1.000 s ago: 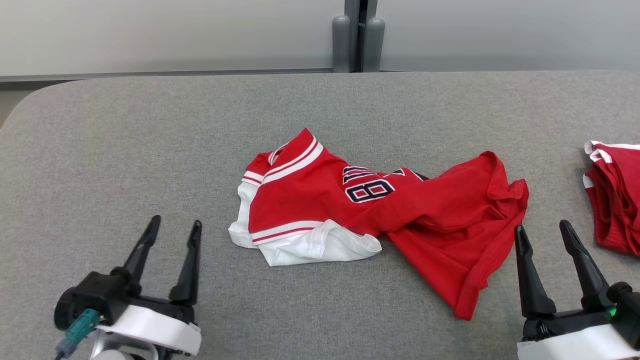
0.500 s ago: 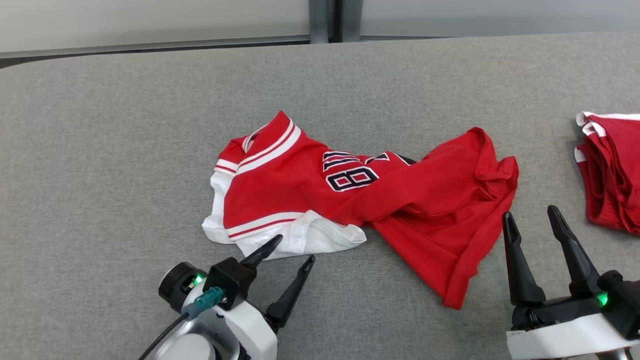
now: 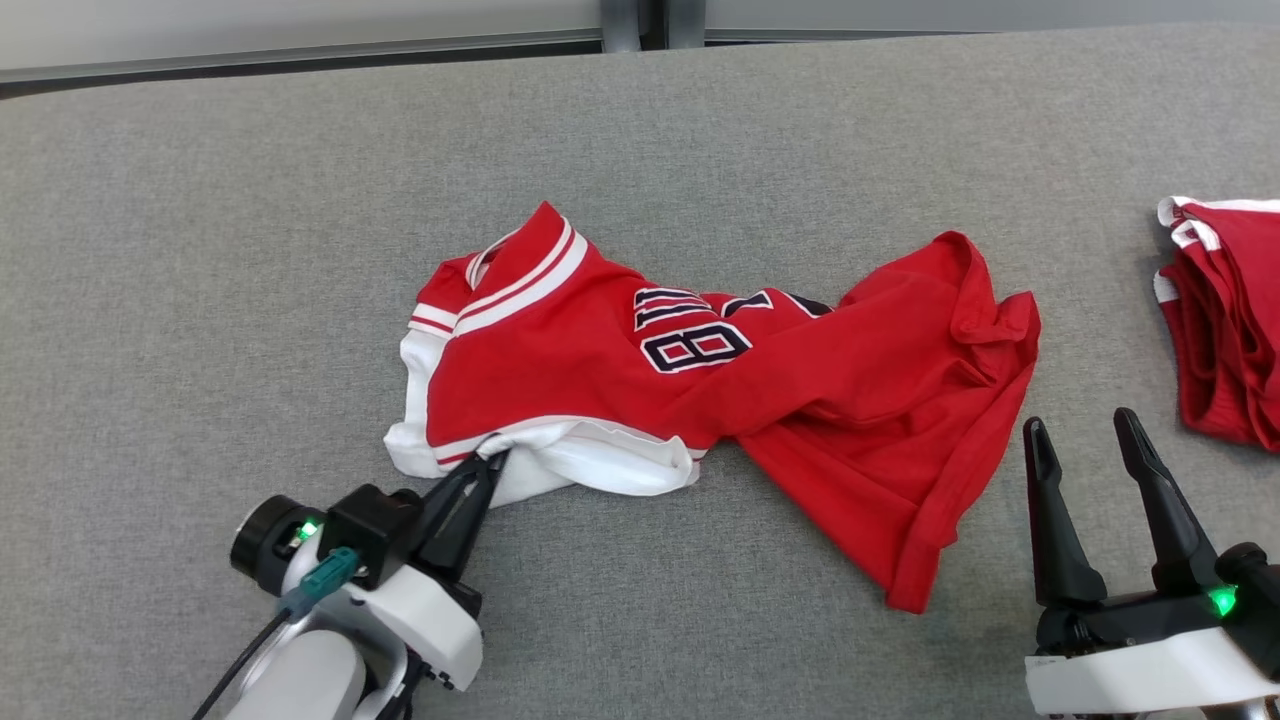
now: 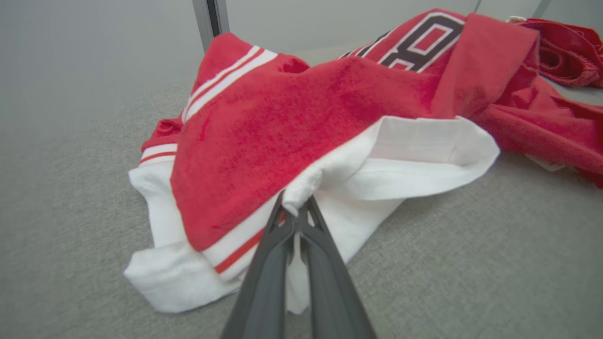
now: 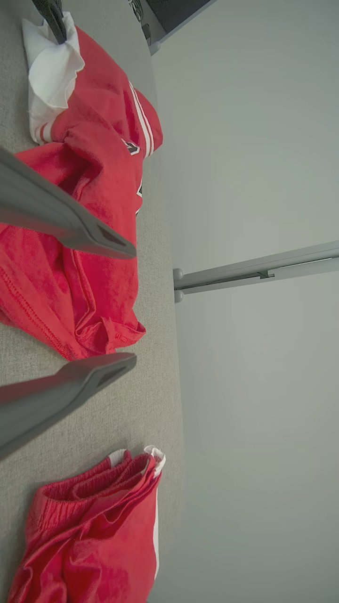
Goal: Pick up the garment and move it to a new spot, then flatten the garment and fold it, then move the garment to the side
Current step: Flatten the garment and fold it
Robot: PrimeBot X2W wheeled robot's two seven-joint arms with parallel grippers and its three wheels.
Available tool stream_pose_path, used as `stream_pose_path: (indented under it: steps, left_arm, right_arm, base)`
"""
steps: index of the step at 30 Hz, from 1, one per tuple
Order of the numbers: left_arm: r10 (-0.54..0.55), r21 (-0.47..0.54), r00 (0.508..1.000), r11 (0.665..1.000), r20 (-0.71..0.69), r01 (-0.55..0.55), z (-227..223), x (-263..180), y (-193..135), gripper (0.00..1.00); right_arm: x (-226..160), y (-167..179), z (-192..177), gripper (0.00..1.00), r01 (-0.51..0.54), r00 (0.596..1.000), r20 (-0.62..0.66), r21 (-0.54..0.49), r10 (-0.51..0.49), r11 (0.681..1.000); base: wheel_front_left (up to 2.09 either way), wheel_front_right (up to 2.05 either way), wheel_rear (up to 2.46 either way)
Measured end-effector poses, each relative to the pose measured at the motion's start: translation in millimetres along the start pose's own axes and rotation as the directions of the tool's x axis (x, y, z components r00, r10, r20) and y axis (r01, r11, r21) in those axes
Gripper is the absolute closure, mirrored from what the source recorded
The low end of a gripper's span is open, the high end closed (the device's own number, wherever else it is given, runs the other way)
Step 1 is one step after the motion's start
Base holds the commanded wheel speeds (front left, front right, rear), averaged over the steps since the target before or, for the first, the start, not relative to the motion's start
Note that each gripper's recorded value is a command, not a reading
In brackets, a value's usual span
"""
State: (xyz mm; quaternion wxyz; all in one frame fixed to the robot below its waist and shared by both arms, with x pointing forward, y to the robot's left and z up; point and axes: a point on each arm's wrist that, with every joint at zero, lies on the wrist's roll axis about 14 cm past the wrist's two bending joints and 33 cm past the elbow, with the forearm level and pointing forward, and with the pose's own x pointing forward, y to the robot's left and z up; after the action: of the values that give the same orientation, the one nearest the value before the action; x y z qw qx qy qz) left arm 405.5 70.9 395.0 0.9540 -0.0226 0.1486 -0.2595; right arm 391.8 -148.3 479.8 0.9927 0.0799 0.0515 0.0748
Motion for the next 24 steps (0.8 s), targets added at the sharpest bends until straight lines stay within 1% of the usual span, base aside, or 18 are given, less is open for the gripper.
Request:
stream_pose_path:
  steps: [4,9,13,16,20,21,24]
  left_arm:
    - [0.079,-0.004,0.995,0.997,0.058,-0.079,11.8,-14.1,24.8,1.00]
    - [0.203,-0.026,0.976,0.979,0.080,-0.201,14.2,-45.0,58.6,1.00]
    - [0.263,-0.033,0.963,0.965,0.062,-0.261,8.7,-61.0,75.4,1.00]
    - [0.304,-0.051,0.952,0.952,0.043,-0.302,2.8,-67.8,85.5,1.00]
    - [0.332,-0.075,0.943,0.941,-0.003,-0.331,-10.9,-73.4,92.1,1.00]
    - [0.340,-0.097,0.940,0.936,-0.006,-0.339,-12.6,-73.5,92.3,0.00]
    - [0.339,-0.168,0.940,0.928,0.021,-0.331,-6.9,-70.1,86.7,0.00]
  right_arm:
    - [3.1,0.0,-3.6,0.00,-0.003,1.000,-0.008,0.010,0.003,1.000]
    - [6.8,-1.5,-9.4,0.00,-0.001,1.000,-0.021,0.028,0.001,1.000]
    - [9.7,-2.6,-13.7,0.00,0.001,1.000,-0.028,0.039,0.000,0.999]
    - [10.1,-9.5,-15.2,0.00,0.020,0.999,-0.032,0.039,-0.019,0.999]
    - [10.9,-16.5,-13.6,0.00,0.039,0.999,-0.027,0.033,-0.038,0.999]
    - [10.8,-17.5,-13.1,0.00,0.042,0.999,-0.026,0.032,-0.041,0.999]
    - [9.9,-19.3,-9.0,0.00,0.047,0.999,-0.015,0.027,-0.047,0.999]
  base:
    - [0.00,0.00,0.00]
    - [0.00,0.00,0.00]
    - [0.00,0.00,0.00]
    - [0.00,0.00,0.00]
    - [0.00,0.00,0.00]
    - [0.00,0.00,0.00]
    - [0.00,0.00,0.00]
